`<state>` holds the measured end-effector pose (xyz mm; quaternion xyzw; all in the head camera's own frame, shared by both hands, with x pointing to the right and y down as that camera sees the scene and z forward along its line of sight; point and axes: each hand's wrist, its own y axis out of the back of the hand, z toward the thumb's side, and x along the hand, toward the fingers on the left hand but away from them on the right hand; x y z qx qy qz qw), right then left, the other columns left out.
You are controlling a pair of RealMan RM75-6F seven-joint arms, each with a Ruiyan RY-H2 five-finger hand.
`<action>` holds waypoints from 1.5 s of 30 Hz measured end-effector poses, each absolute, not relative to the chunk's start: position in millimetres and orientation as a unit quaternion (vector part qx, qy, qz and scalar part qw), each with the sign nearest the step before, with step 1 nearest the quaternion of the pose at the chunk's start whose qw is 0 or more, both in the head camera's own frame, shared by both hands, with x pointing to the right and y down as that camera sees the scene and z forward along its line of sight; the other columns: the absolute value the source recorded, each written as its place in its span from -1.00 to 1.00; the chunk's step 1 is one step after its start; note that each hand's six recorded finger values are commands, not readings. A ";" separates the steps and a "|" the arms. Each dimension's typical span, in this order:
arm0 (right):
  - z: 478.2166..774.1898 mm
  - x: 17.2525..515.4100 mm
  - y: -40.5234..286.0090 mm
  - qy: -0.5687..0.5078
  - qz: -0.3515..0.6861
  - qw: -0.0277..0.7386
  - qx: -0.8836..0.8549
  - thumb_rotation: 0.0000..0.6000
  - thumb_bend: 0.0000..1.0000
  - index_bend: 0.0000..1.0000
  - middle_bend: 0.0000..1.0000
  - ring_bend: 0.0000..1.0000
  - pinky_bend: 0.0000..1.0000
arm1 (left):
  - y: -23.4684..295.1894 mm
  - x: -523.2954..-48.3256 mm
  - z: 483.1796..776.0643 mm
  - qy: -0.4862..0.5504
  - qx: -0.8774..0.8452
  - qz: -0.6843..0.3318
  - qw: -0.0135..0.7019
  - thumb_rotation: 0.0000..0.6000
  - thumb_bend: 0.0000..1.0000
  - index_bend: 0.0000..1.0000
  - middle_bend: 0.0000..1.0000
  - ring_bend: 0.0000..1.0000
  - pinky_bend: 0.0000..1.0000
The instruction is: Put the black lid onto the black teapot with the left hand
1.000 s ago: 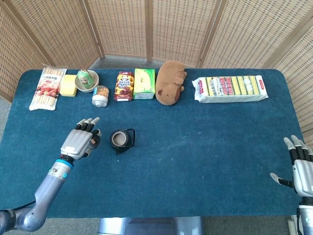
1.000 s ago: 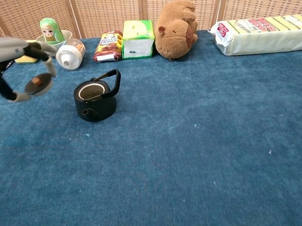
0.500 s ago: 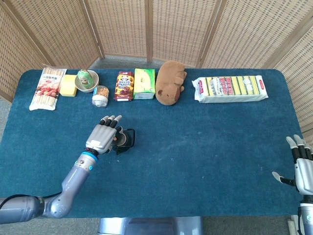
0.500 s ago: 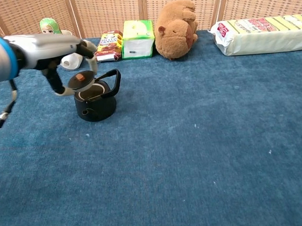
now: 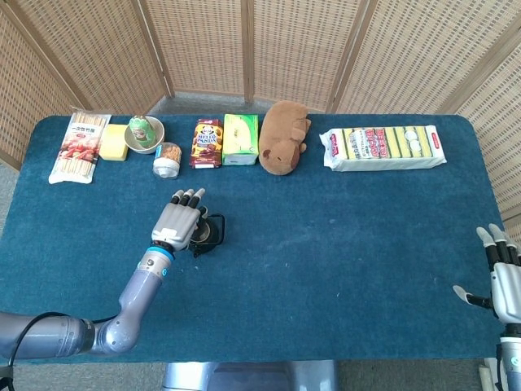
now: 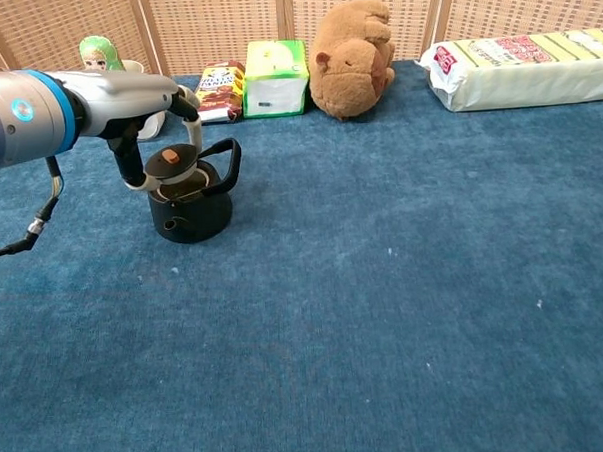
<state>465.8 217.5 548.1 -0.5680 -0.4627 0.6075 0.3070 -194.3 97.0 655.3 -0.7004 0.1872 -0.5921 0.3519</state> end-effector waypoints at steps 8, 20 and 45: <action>549.4 467.2 217.1 -0.463 0.609 0.303 -0.568 1.00 -0.80 -0.91 -1.00 -1.00 -1.00 | 94.5 -191.4 653.8 0.180 -0.693 -0.595 0.365 1.00 -0.34 -0.29 -1.00 -1.00 -0.88; 547.4 467.8 216.6 -0.467 0.607 0.301 -0.568 1.00 -0.80 -0.91 -1.00 -1.00 -1.00 | 98.5 -188.0 660.1 0.166 -0.687 -0.601 0.372 1.00 -0.34 -0.29 -1.00 -1.00 -0.88; 544.7 468.4 215.8 -0.470 0.604 0.299 -0.570 1.00 -0.80 -0.91 -1.00 -1.00 -1.00 | 102.1 -185.3 651.8 0.170 -0.684 -0.598 0.381 1.00 -0.38 -0.45 -1.00 -1.00 -0.88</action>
